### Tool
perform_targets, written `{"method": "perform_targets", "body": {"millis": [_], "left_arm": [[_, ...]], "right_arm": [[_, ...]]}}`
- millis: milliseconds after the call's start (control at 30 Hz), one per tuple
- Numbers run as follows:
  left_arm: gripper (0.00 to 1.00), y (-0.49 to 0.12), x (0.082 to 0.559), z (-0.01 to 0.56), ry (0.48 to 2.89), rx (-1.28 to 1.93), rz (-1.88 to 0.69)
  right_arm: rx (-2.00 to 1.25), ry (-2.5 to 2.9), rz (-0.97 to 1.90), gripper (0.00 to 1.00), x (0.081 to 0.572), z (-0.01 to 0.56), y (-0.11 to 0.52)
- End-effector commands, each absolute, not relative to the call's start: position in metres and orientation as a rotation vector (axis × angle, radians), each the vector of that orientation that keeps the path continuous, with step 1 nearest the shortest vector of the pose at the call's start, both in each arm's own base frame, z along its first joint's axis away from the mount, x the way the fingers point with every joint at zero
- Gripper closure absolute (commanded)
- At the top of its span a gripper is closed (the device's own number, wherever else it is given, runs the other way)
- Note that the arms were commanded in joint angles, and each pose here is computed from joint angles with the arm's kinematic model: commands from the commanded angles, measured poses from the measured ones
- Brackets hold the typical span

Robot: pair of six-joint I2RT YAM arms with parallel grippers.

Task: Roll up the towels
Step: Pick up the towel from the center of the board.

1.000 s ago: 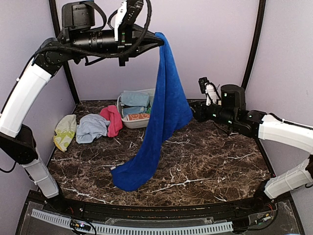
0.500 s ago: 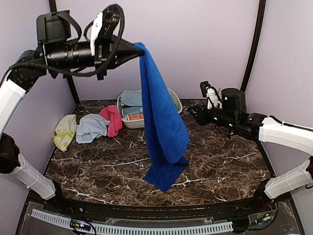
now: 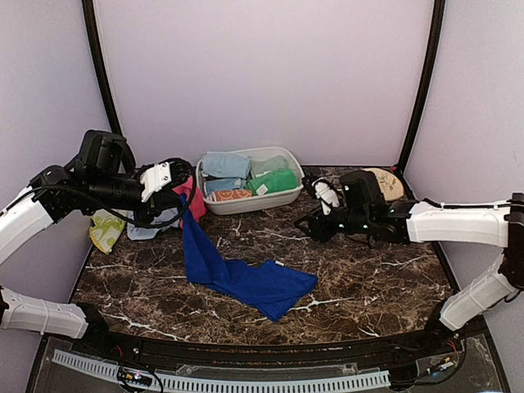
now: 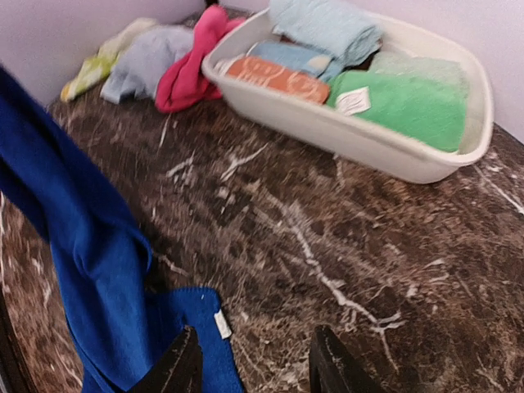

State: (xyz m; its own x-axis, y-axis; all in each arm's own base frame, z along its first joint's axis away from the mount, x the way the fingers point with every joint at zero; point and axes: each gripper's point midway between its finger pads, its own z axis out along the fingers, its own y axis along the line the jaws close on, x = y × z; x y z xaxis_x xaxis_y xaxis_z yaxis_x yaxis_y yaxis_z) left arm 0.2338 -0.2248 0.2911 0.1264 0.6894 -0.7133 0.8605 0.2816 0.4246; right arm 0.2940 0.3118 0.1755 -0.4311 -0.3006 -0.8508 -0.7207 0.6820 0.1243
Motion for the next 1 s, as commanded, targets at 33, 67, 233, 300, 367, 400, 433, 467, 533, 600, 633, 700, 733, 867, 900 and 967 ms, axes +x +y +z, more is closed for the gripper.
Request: {"method": "perform_targets", "body": {"millis": [33,67,233,300,367,400,433,467,533,600,633,700,733,867,900,967], "left_arm": [[1.0,-0.209,0.236,0.281,1.592,1.456,-0.146],[1.0,-0.203,0.239,0.279,1.612,1.439,-0.133],[1.0,-0.191,0.238,0.27,1.644,1.434,-0.108],[1.0,-0.188,0.237,0.267,1.651,1.436,-0.094],[1.0,-0.185,0.236,0.267,1.654,1.43,-0.081],[1.0,-0.184,0.236,0.267,1.654,1.43,-0.079],[1.0,-0.184,0.236,0.268,1.652,1.429,-0.075],[1.0,-0.183,0.236,0.271,1.649,1.423,-0.071],[1.0,-0.181,0.236,0.275,1.643,1.413,-0.06],[1.0,-0.179,0.237,0.28,1.632,1.404,-0.04],[1.0,-0.178,0.238,0.282,1.623,1.401,-0.026],[1.0,-0.176,0.241,0.293,1.592,1.377,0.007],[1.0,-0.175,0.243,0.301,1.57,1.358,0.026],[1.0,-0.171,0.247,0.347,1.458,1.25,0.086],[1.0,-0.17,0.246,0.359,1.431,1.228,0.087],[1.0,-0.171,0.241,0.379,1.389,1.207,0.068]], "right_arm": [[-1.311,2.043,0.455,0.54,0.244,0.103,0.339],[-1.392,2.059,0.43,0.53,0.235,0.09,0.339],[-1.602,2.136,0.389,0.51,0.212,0.042,0.333],[-1.62,2.141,0.408,0.53,0.21,0.036,0.337],[-1.634,2.146,0.449,0.57,0.207,0.032,0.342],[-1.629,2.149,0.457,0.65,0.208,0.031,0.344],[-1.616,2.16,0.452,0.75,0.21,0.03,0.346],[-1.607,2.169,0.441,0.88,0.213,0.028,0.347],[-1.58,2.193,0.409,1.0,0.219,0.029,0.347],[-1.537,2.205,0.374,1.0,0.226,0.036,0.346],[-1.516,2.197,0.363,1.0,0.228,0.043,0.345],[-1.447,2.173,0.341,1.0,0.235,0.062,0.342],[-1.406,2.155,0.33,1.0,0.239,0.073,0.339],[-1.203,2.037,0.369,1.0,0.247,0.145,0.327],[-1.15,1.995,0.388,1.0,0.246,0.169,0.321],[-1.077,1.948,0.422,1.0,0.242,0.199,0.311]]}}
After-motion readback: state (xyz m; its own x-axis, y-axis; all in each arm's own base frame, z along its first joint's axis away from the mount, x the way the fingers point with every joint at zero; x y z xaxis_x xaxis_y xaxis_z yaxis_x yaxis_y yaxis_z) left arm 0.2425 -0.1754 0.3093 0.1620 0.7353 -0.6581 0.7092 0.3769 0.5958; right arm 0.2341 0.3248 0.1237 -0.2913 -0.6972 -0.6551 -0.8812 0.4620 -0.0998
